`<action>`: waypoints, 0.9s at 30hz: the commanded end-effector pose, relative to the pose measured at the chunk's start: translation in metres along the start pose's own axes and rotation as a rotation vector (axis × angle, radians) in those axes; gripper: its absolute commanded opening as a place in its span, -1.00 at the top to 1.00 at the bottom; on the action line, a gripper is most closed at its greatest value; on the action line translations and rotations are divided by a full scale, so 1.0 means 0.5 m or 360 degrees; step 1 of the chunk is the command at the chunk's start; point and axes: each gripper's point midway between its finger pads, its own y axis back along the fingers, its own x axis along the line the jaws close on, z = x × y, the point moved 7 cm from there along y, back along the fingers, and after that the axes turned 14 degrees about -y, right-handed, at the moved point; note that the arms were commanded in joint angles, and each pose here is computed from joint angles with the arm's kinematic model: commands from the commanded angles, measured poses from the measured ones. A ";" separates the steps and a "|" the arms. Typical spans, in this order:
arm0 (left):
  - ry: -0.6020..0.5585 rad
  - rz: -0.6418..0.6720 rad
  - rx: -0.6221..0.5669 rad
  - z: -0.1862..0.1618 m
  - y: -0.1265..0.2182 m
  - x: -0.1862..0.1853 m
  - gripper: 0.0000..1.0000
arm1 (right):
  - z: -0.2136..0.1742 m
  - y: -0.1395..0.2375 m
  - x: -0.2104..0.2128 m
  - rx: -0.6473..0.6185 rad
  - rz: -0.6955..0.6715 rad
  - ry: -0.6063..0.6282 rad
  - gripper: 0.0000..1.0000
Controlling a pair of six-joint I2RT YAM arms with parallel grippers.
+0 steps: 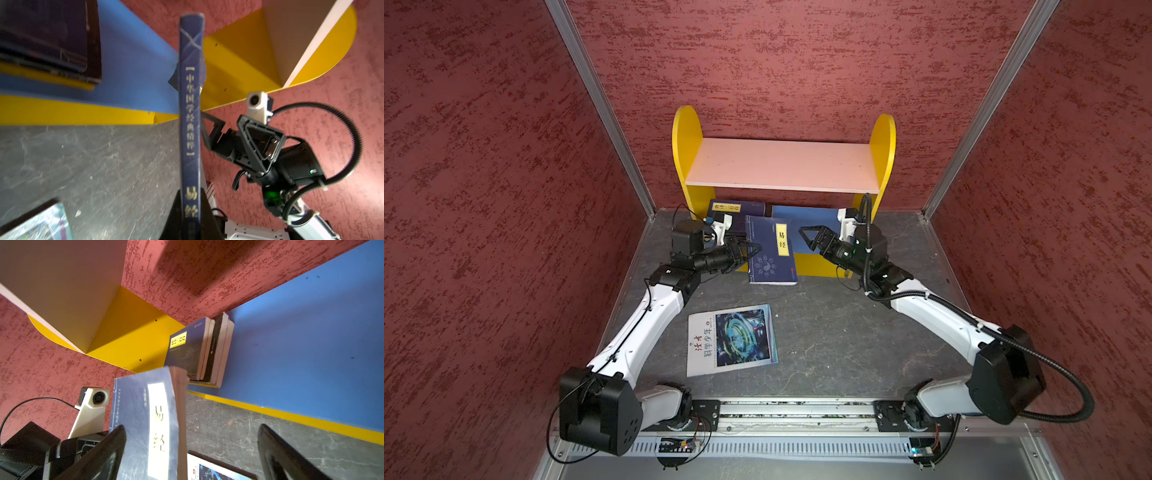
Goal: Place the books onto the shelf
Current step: 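Lift the upright blue book with both grippers toward the blue shelf, then lower the blue book onto the shelf stack with both grippers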
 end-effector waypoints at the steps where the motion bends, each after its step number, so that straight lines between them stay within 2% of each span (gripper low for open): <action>1: 0.0031 -0.0088 -0.0323 0.088 0.004 -0.027 1.00 | 0.019 -0.014 0.022 -0.0097 0.0182 -0.0108 -0.98; 6: 0.0152 -0.0032 -0.0520 0.136 0.002 0.005 1.00 | 0.035 -0.041 0.038 -0.0137 0.0230 -0.0143 -0.97; 9: 0.0190 0.0066 -0.0643 0.158 0.005 0.019 1.00 | 0.040 -0.068 0.049 -0.0093 0.0244 -0.0179 -0.90; 15: 0.0235 0.0134 -0.0927 0.196 0.011 0.039 1.00 | 0.014 -0.128 0.064 0.0076 0.0343 -0.0270 -0.75; 22: 0.0314 0.0126 -0.1076 0.215 -0.007 0.066 1.00 | -0.016 -0.188 0.083 0.0268 0.0534 -0.0392 -0.63; 27: 0.0317 0.0147 -0.1090 0.224 -0.024 0.064 1.00 | -0.036 -0.223 0.109 0.0365 0.0596 -0.0384 -0.56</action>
